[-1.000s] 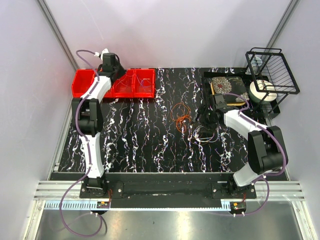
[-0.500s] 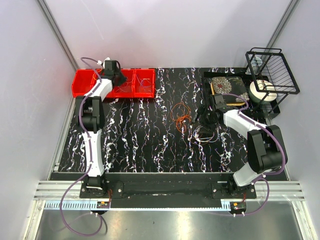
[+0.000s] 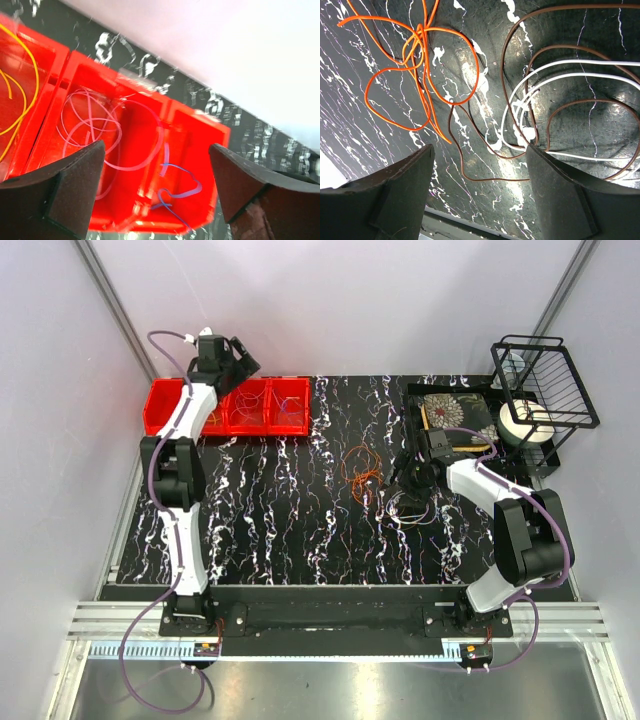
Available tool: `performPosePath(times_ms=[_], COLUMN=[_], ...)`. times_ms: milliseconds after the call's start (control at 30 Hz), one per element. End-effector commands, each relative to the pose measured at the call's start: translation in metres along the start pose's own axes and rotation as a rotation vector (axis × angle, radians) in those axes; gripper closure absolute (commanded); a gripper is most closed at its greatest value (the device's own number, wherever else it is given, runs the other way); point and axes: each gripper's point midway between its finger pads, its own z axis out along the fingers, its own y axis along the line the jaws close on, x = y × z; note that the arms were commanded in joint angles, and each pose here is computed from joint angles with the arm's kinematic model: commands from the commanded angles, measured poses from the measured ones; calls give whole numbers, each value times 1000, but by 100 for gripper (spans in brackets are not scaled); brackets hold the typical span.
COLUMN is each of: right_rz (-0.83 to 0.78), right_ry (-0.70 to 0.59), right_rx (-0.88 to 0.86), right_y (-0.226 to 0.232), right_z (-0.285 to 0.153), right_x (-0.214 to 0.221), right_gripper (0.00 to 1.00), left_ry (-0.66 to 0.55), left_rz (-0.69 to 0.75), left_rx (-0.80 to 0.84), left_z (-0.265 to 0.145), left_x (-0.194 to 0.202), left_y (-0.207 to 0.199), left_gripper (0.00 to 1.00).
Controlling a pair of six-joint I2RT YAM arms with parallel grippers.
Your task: Untangle the cables
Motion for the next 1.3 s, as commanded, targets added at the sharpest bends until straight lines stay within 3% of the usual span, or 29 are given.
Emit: performPosePath(times_ms=[0, 300, 633, 833, 900, 967, 1033, 1167, 1267], right_rz=[-19, -28, -50, -79, -90, -107, -139, -236, -311], right_ry=[-9, -13, 47, 49, 59, 82, 102, 108, 104], right_rx=[-43, -60, -84, -88, -90, -93, -77, -67, -170], right_y=[12, 18, 27, 37, 42, 47, 55, 88, 142], right_z=[-2, -4, 8, 15, 20, 24, 28, 20, 0], right_x=[-8, -9, 1, 4, 7, 13, 20, 37, 49], right_gripper=[21, 23, 31, 34, 39, 61, 98, 100, 100], left_ry=[-154, -128, 55, 122, 142, 158, 177, 147, 115], left_rz=[65, 139, 195, 222, 228, 237, 248, 289, 323], left_rx=[137, 66, -24, -14, -26, -36, -49, -71, -91], left_z=[-84, -159, -198, -233, -244, -257, -265, -298, -320], left_x=[-67, -47, 61, 117, 130, 136, 144, 142, 137], left_y=[-71, -61, 5, 26, 38, 45, 54, 66, 74], left_gripper=[10, 12, 24, 25, 25, 25, 25, 24, 24])
